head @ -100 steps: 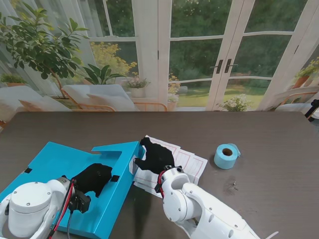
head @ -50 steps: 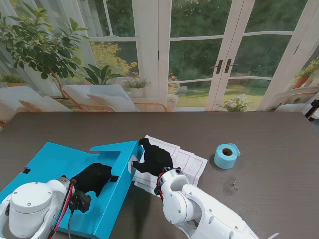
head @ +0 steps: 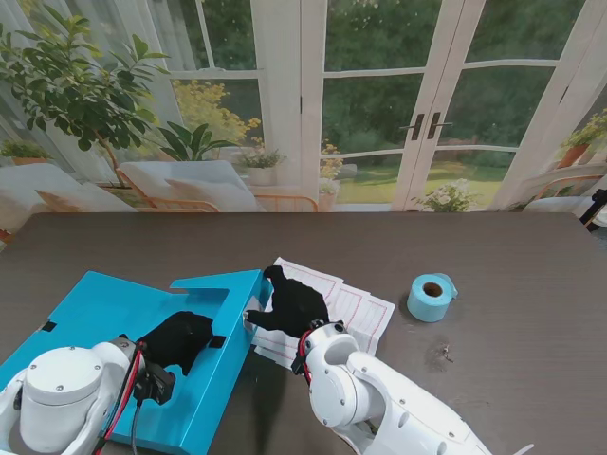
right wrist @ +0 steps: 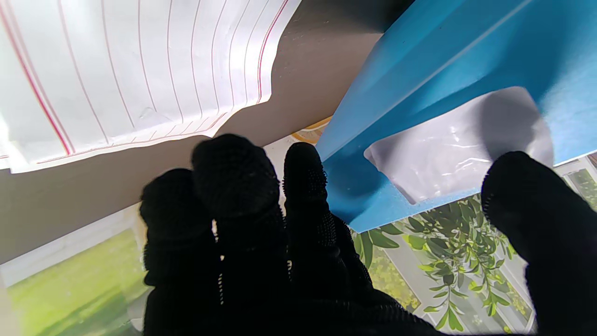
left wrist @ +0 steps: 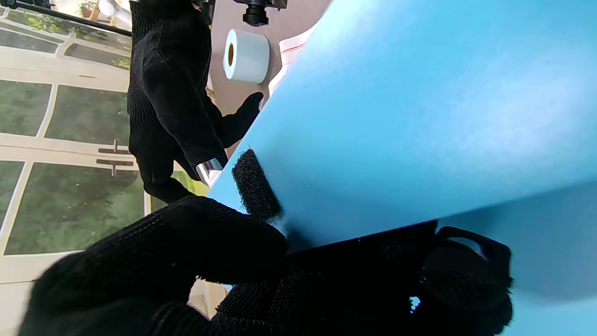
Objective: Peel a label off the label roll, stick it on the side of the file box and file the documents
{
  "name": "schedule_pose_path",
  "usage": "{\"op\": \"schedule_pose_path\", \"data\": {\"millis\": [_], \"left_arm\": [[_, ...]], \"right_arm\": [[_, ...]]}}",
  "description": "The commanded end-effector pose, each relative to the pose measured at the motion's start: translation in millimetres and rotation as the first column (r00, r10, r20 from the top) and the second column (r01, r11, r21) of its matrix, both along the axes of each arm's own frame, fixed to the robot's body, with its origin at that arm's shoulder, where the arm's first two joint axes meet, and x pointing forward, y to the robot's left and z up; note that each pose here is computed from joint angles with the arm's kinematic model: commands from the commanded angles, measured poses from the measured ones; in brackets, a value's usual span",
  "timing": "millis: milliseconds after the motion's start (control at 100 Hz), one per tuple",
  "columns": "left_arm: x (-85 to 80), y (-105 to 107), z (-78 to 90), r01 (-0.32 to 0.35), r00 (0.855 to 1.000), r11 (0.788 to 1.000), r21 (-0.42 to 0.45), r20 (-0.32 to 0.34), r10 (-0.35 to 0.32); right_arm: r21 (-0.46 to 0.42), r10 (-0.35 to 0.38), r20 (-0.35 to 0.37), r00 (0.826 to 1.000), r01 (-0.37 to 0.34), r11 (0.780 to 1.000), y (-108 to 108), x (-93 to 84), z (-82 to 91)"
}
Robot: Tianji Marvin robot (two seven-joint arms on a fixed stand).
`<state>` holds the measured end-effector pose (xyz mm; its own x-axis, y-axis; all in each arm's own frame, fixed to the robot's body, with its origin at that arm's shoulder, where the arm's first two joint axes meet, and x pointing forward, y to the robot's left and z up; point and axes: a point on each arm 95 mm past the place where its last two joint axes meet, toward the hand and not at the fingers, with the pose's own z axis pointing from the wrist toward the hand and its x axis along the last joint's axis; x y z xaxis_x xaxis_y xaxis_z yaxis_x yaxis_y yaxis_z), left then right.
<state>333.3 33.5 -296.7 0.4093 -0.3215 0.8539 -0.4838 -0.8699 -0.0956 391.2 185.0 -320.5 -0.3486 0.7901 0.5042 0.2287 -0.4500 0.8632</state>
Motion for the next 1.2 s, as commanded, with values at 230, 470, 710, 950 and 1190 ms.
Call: {"op": "schedule_pose_path", "data": {"millis": [230,470,710,950,1190], "left_arm": [[-1.1,-4.1,2.7,-0.009,1.000,1.000,-0.015,0.002,0.009],[-0.7,-3.5,3.1,-0.022,1.000,1.000,-0.020,0.003,0.022],[-2.8,-1.8,2.3,-0.034,0.999,0.999,-0.013,0.002,0.034],[-3.4,0.4,-0.6,-0.052,0.999,0.999,0.000,-0.003,0.052],[2.9,4.5,-6.7,-0.062,0.998,0.997,0.042,-0.016,0.063]], "right_arm": [[-0.003,0.014,-0.020,1.000,-0.014,1.000,4.3,-3.3,-0.7],[-0.013,0.034,-0.022,0.999,-0.034,0.999,5.9,-5.7,-3.2],[-0.018,0.017,-0.012,1.000,-0.017,1.000,6.2,-1.9,-0.9],[-0.037,-0.033,-0.001,0.999,0.033,0.999,0.2,7.9,0.5],[-0.045,-0.059,-0.005,0.998,0.059,0.997,-10.4,12.2,3.3]]}}
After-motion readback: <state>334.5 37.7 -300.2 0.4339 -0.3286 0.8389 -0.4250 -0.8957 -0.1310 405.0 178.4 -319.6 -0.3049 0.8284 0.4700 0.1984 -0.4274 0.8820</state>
